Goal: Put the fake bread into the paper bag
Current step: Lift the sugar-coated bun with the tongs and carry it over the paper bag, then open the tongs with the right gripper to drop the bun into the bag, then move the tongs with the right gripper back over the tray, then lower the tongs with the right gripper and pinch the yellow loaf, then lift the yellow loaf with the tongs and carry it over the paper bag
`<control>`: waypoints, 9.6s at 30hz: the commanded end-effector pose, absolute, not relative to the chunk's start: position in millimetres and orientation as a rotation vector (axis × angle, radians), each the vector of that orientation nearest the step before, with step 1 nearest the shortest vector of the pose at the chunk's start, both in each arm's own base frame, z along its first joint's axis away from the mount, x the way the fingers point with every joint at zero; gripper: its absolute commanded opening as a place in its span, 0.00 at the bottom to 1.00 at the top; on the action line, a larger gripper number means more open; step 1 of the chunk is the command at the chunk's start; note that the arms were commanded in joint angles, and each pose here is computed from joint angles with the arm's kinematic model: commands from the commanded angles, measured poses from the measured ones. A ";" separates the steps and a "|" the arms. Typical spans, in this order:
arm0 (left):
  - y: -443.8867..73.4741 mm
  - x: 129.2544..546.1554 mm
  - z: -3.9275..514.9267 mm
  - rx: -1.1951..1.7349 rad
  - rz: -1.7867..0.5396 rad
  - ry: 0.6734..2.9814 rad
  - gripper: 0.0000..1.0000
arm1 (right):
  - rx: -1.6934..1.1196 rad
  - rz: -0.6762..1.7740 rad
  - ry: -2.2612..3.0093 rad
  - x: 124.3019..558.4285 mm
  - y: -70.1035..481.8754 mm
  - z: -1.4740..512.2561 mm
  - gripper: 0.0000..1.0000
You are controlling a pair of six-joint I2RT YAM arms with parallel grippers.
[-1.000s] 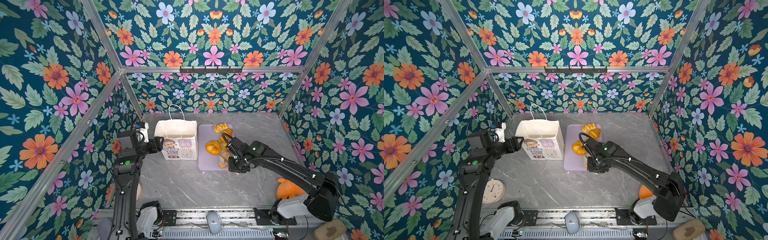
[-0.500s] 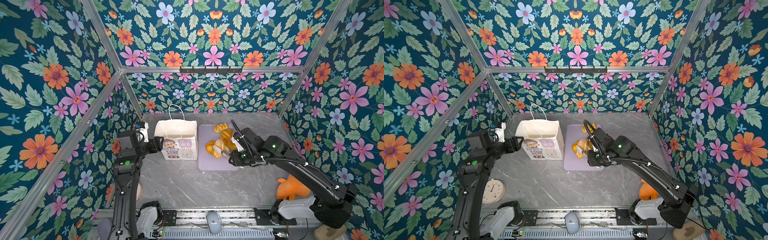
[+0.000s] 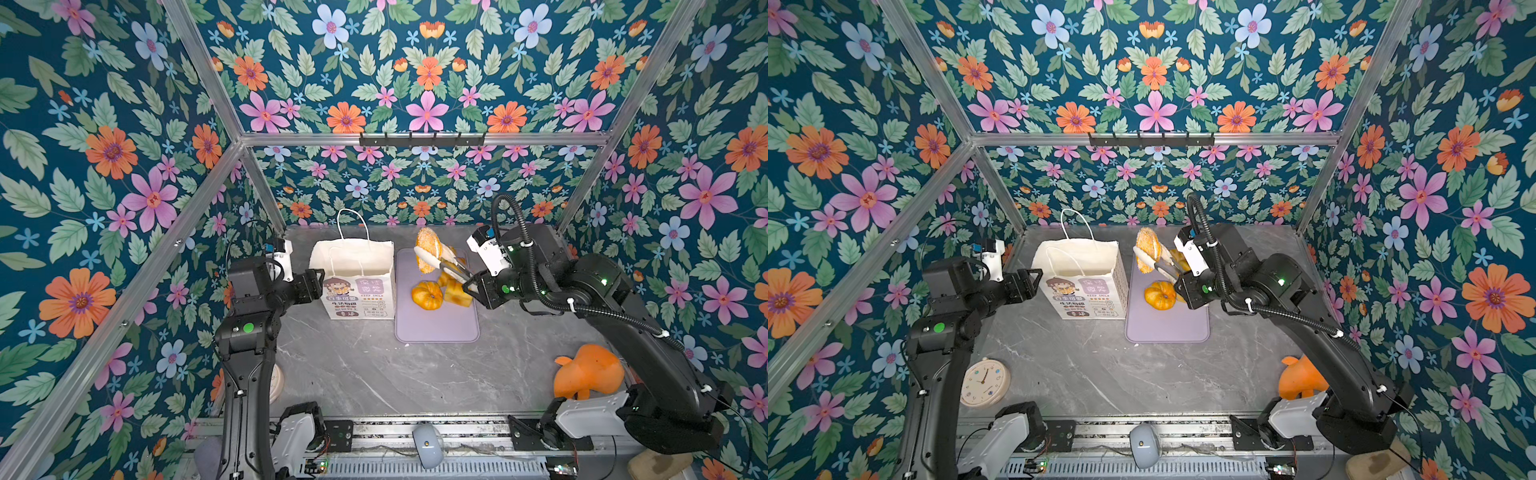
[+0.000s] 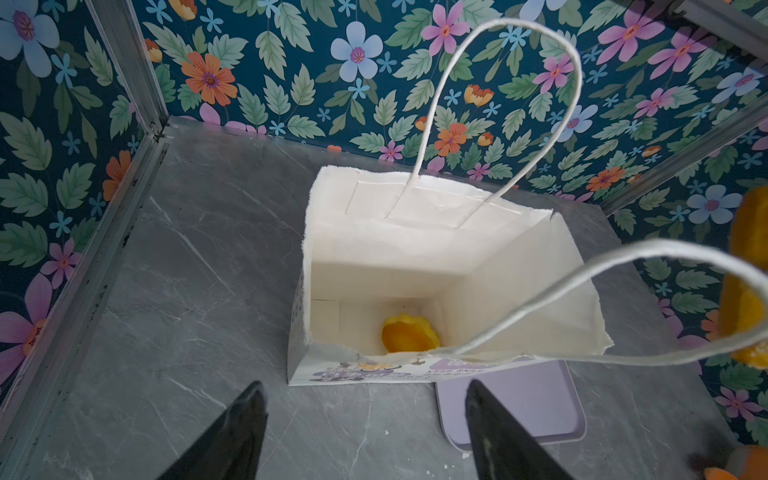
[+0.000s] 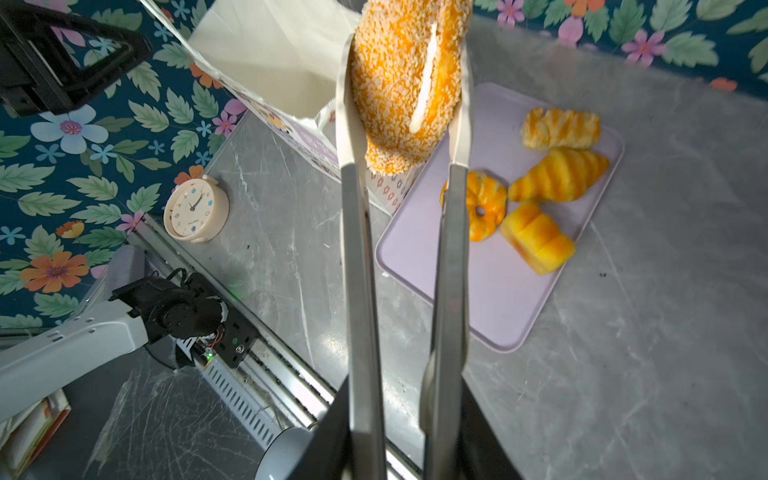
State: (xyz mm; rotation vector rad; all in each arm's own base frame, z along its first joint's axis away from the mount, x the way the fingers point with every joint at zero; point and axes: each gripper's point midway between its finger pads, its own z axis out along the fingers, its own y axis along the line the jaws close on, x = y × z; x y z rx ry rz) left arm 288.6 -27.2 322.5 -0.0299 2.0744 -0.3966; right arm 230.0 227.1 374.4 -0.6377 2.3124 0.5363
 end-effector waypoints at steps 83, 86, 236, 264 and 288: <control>-32.5 281.5 323.1 -0.056 -0.449 2.075 0.75 | -1.471 0.587 2.078 328.6 343.0 316.3 0.32; -32.5 281.0 322.0 -0.055 -0.448 2.075 0.75 | -1.464 0.572 2.085 330.6 345.2 314.4 0.37; -37.5 293.4 292.7 -0.031 -0.494 2.102 0.75 | -1.089 -0.188 2.811 320.2 137.9 164.8 0.38; -38.4 292.8 304.6 -0.037 -0.503 2.086 0.75 | -1.040 -0.012 2.696 315.1 155.5 217.1 0.22; -38.0 289.7 313.3 -0.034 -0.495 2.073 0.75 | -1.150 0.224 2.150 291.9 219.6 380.1 0.21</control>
